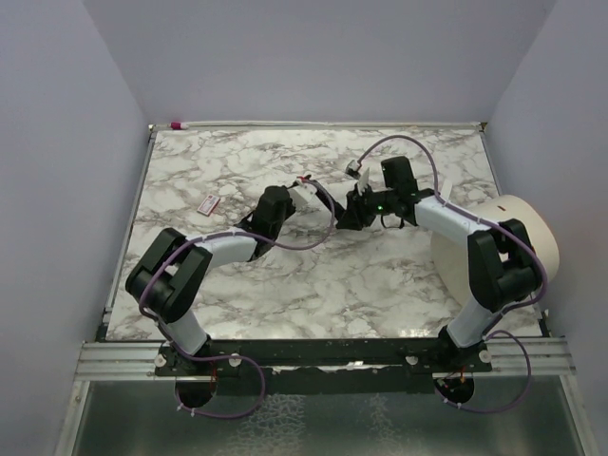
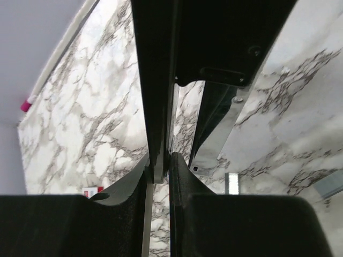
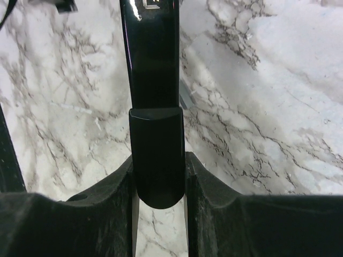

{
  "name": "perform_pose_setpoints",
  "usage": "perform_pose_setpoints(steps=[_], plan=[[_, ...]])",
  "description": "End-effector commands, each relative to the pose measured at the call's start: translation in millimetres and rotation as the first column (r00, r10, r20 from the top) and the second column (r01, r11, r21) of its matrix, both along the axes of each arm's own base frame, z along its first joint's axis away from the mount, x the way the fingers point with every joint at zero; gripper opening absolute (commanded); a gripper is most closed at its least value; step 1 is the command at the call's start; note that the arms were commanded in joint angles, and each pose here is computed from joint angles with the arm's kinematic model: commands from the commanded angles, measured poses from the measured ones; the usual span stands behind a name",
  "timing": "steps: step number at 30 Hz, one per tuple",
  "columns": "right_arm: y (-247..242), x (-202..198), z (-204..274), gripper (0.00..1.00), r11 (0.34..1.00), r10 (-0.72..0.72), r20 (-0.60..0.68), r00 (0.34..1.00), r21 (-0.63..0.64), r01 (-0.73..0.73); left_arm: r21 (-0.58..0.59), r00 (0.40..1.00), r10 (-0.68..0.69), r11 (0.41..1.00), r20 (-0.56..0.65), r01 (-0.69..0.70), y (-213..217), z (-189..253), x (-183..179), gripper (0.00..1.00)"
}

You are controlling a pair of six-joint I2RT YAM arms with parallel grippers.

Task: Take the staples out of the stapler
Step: Unload the staple at the center of the board.

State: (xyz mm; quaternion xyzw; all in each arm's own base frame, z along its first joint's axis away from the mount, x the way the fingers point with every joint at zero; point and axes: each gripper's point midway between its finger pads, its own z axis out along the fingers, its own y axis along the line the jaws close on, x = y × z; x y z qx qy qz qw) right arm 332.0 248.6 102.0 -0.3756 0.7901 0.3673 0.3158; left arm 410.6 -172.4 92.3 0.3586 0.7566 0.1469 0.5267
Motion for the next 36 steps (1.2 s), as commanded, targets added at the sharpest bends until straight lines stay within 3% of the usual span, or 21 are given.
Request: perform_pose_setpoints(steps=[1, 7, 11, 21, 25, 26, 30, 34, 36], plan=[[17.8, 4.7, 35.2, 0.01, 0.982, -0.124, -0.139, 0.982, 0.128, 0.142, -0.295, 0.999, 0.026, 0.955, -0.026, -0.032, -29.3, 49.2, 8.9, 0.0], [47.5, 22.8, 50.7, 0.01, 0.952, -0.251, -0.26, 0.932, 0.108, 0.286, -0.539, 0.945, -0.268, 0.833, -0.189, 0.128, -108.5, 52.2, -22.0, 0.0], [60.3, 35.8, 53.3, 0.01, 0.938, -0.32, -0.271, 0.908, 0.046, 0.345, -0.62, 0.888, -0.412, 0.756, -0.205, 0.208, -139.4, 58.9, -44.4, 0.0], [61.7, 52.9, 45.0, 0.01, 0.916, -0.391, -0.256, 0.884, -0.009, 0.402, -0.723, 0.828, -0.51, 0.661, -0.234, 0.202, -162.8, 64.0, -60.4, 0.0], [54.0, 61.4, 48.2, 0.01, 0.892, -0.447, -0.222, 0.867, -0.033, 0.451, -0.722, 0.832, -0.481, 0.675, -0.276, 0.151, -163.1, 61.6, -55.7, 0.0], [52.6, 64.2, 49.4, 0.01, 0.886, -0.459, -0.212, 0.863, -0.036, 0.462, -0.716, 0.835, -0.471, 0.684, -0.286, 0.14, -162.5, 62.3, -53.8, 0.02], [40.4, 80.8, 47.8, 0.01, 0.858, -0.514, -0.169, 0.841, -0.093, 0.505, -0.668, 0.867, -0.386, 0.739, -0.316, 0.086, -147.4, 64.5, -44.9, 0.38], [28.7, 100.4, 46.0, 0.01, 0.833, -0.55, -0.108, 0.828, -0.146, 0.534, -0.647, 0.929, -0.276, 0.761, -0.247, 0.054, -118.6, 87.1, -37.9, 0.58], [23.1, 110.0, 39.3, 0.01, 0.821, -0.563, -0.087, 0.822, -0.176, 0.543, -0.639, 0.955, -0.224, 0.768, -0.194, 0.05, -104.0, 102.4, -35.7, 0.62]])
